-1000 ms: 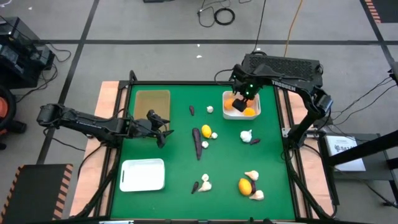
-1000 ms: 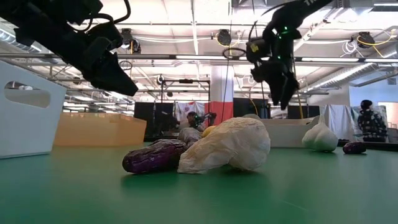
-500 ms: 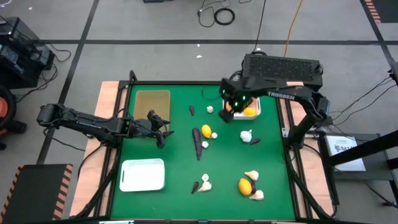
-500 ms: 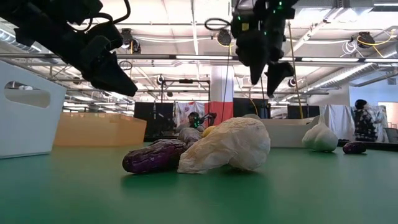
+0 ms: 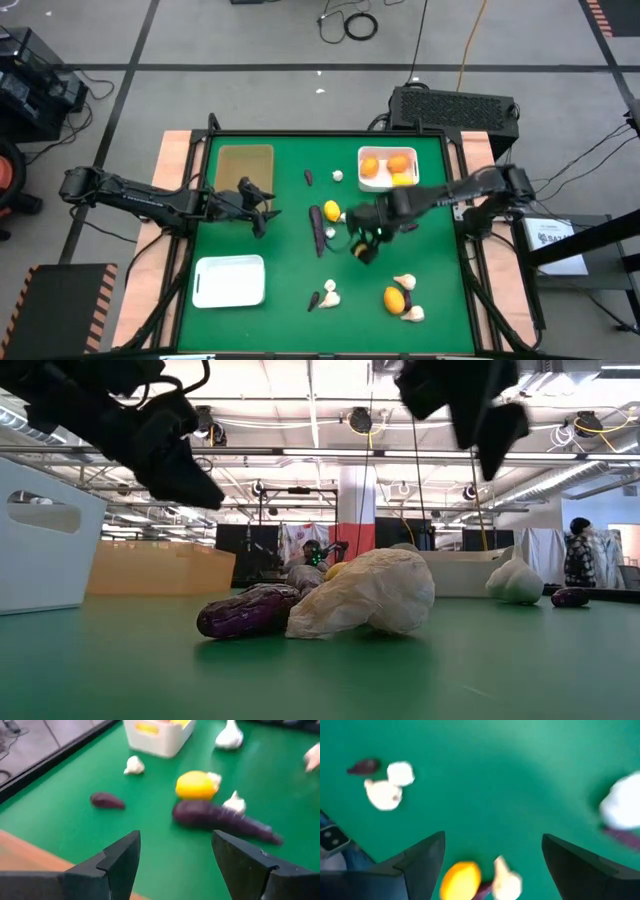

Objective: Sort produce into baskets
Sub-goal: Put the lemon into the top white bin

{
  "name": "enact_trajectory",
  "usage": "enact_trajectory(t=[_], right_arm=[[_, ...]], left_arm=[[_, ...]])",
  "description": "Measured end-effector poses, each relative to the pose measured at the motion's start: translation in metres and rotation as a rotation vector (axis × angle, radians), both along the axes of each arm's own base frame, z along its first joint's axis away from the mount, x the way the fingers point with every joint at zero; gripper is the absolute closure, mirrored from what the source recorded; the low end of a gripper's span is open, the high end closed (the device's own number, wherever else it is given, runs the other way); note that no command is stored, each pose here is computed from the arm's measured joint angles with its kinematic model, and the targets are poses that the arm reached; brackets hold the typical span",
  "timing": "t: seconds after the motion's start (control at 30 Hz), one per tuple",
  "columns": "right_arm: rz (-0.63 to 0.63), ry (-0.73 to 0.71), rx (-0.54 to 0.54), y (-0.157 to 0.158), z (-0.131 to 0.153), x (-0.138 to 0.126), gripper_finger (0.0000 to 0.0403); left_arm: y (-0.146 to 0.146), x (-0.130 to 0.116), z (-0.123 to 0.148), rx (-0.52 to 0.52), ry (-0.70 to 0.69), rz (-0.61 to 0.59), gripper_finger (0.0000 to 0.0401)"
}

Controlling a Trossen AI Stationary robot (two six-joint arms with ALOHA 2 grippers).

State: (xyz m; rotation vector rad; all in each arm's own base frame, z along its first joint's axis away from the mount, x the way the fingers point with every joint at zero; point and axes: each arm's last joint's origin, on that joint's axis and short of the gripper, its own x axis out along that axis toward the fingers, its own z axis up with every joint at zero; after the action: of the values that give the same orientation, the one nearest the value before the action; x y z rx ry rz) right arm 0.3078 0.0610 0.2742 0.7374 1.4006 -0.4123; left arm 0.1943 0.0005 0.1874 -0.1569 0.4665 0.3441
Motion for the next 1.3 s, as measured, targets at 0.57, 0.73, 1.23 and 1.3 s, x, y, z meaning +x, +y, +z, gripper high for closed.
enact_trajectory(t=[0.57, 0.73, 1.23, 1.3], right_arm=[[-0.154, -0.034, -0.106, 0.117, 0.000, -0.049, 0.0083], [-0.171, -0.052, -0.156, 0.140, -0.009, -0.060, 0.0083], [-0.126, 0.053, -0.246, 0.170, -0.074, -0.042, 0.0083], [-0.120, 0.069, -0.239, 0.173, -0.079, -0.042, 0.0083]], left_arm=[[-0.083, -0.005, 0.024, -0.232, -0.315, -0.267, 0.0150], [-0.125, -0.014, 0.019, -0.216, -0.330, -0.330, 0.0150], [-0.177, 0.010, 0.016, -0.070, -0.273, -0.304, 0.0150], [-0.176, 0.011, 0.016, -0.073, -0.277, -0.296, 0.0150]])
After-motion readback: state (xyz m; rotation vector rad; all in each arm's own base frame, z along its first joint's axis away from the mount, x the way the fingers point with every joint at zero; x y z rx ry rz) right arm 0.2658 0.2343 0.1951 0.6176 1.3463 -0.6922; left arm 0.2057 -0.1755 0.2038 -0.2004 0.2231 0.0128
